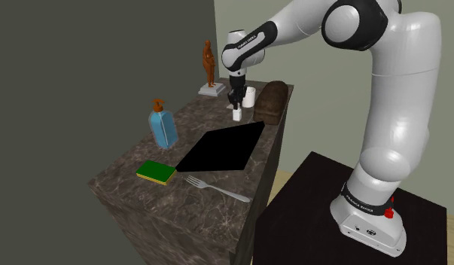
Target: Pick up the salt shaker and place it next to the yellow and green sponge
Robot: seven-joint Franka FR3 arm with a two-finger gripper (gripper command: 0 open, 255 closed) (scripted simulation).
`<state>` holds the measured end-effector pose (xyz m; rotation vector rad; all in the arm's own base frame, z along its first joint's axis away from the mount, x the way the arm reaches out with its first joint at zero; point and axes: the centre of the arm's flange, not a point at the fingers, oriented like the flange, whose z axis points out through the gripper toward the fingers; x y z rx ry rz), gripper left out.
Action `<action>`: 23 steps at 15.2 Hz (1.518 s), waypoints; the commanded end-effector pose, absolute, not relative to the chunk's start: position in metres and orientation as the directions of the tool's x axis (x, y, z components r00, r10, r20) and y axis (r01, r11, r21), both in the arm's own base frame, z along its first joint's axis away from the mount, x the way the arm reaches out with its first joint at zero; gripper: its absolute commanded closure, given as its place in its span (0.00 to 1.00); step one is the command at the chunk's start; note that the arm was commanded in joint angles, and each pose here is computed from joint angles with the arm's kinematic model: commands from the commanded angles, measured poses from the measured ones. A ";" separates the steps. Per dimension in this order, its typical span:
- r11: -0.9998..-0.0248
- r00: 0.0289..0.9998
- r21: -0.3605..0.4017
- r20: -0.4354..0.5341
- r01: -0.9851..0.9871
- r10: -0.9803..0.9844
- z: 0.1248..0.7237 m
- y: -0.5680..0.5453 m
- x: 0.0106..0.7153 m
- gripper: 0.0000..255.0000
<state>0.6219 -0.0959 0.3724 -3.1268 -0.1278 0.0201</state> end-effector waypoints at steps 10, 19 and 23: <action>-0.997 0.997 -0.013 -0.012 0.082 0.082 0.428 -0.096 0.622 1.00; -0.997 0.997 -0.013 -0.012 0.082 0.082 0.475 -0.096 0.622 1.00; -0.997 0.997 -0.013 -0.012 0.082 0.082 0.497 -0.096 0.622 1.00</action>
